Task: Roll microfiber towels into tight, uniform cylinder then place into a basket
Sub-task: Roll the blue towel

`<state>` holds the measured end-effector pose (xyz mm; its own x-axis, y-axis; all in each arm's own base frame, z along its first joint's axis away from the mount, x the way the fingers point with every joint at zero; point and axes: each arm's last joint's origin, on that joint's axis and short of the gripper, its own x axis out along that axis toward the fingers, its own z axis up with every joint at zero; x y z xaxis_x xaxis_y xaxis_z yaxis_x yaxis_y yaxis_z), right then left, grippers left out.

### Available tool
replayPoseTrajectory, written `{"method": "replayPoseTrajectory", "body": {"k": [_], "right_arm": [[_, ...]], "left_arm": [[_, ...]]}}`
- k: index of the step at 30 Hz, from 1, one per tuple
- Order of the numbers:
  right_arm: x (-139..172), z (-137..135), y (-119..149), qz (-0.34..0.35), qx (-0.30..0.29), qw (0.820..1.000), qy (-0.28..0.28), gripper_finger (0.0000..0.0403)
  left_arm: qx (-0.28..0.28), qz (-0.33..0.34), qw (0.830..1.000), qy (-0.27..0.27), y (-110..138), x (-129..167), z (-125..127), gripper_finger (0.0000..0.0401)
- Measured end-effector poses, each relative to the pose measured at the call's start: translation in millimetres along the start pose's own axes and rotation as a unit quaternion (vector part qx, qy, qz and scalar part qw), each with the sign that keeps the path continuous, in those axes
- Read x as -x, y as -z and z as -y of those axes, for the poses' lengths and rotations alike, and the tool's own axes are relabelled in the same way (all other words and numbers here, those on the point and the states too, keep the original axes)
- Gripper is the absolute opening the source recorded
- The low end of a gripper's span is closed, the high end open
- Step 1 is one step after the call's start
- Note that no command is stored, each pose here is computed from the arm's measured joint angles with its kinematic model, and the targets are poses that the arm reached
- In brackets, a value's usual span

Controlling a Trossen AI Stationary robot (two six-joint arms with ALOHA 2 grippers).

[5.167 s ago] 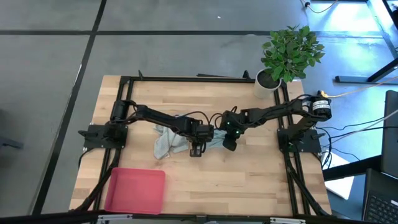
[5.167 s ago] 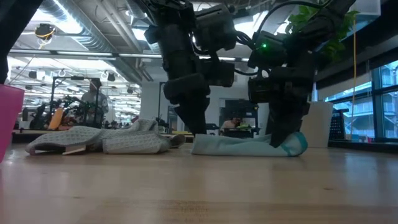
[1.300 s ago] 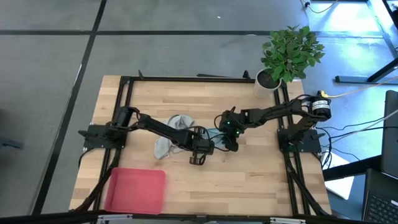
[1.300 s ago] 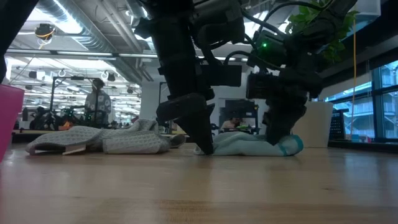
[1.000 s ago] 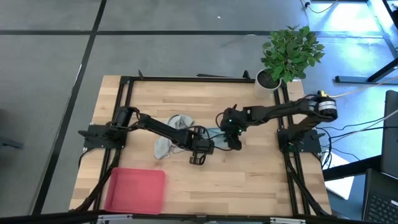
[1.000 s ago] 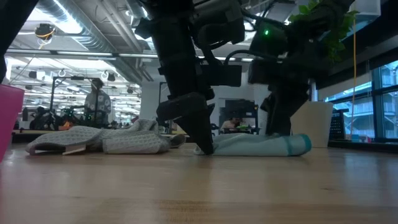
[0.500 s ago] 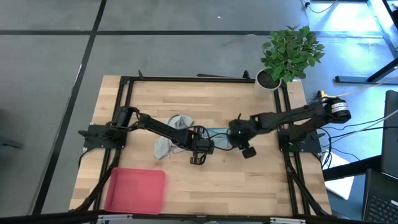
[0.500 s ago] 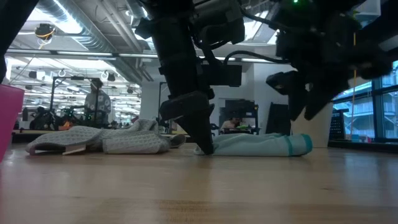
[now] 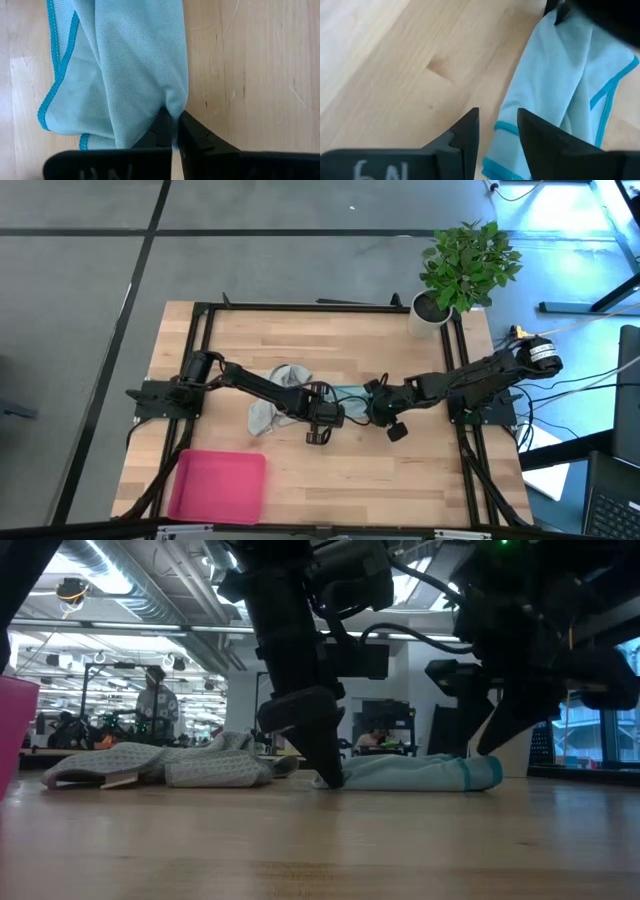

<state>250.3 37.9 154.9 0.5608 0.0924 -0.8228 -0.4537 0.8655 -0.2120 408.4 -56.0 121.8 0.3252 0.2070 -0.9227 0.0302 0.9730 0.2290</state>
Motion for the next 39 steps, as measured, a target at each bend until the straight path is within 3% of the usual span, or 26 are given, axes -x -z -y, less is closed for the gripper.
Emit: {"method": "replayPoseTrajectory", "body": {"k": [6, 21, 25, 31, 39], "right_arm": [[-7, -1, 3, 0.01, 0.001, 1.0, 0.008, 0.0134], [-32, -6, 22, -0.054, -0.008, 0.998, 0.039, 0.0131], [-33, -5, 23, -0.06, -0.007, 0.997, 0.05, 0.0102], [-33, -3, 24, -0.075, -0.009, 0.993, 0.086, 0.0015], [-32, -3, 23, -0.073, -0.031, 0.994, 0.079, 0.0006]], "left_arm": [[0.004, 0.002, 1.0, 0.006, -1, 0, -2, 0.0], [0.008, 0.002, 1.0, 0.014, -1, -1, -3, 0.0], [0.008, 0.002, 1.0, 0.015, -1, -1, -3, 0.0], [0.008, 0.002, 1.0, 0.016, -1, -1, -3, 0.0], [0.008, 0.005, 1.0, 0.021, -1, 2, -3, 0.0]]}}
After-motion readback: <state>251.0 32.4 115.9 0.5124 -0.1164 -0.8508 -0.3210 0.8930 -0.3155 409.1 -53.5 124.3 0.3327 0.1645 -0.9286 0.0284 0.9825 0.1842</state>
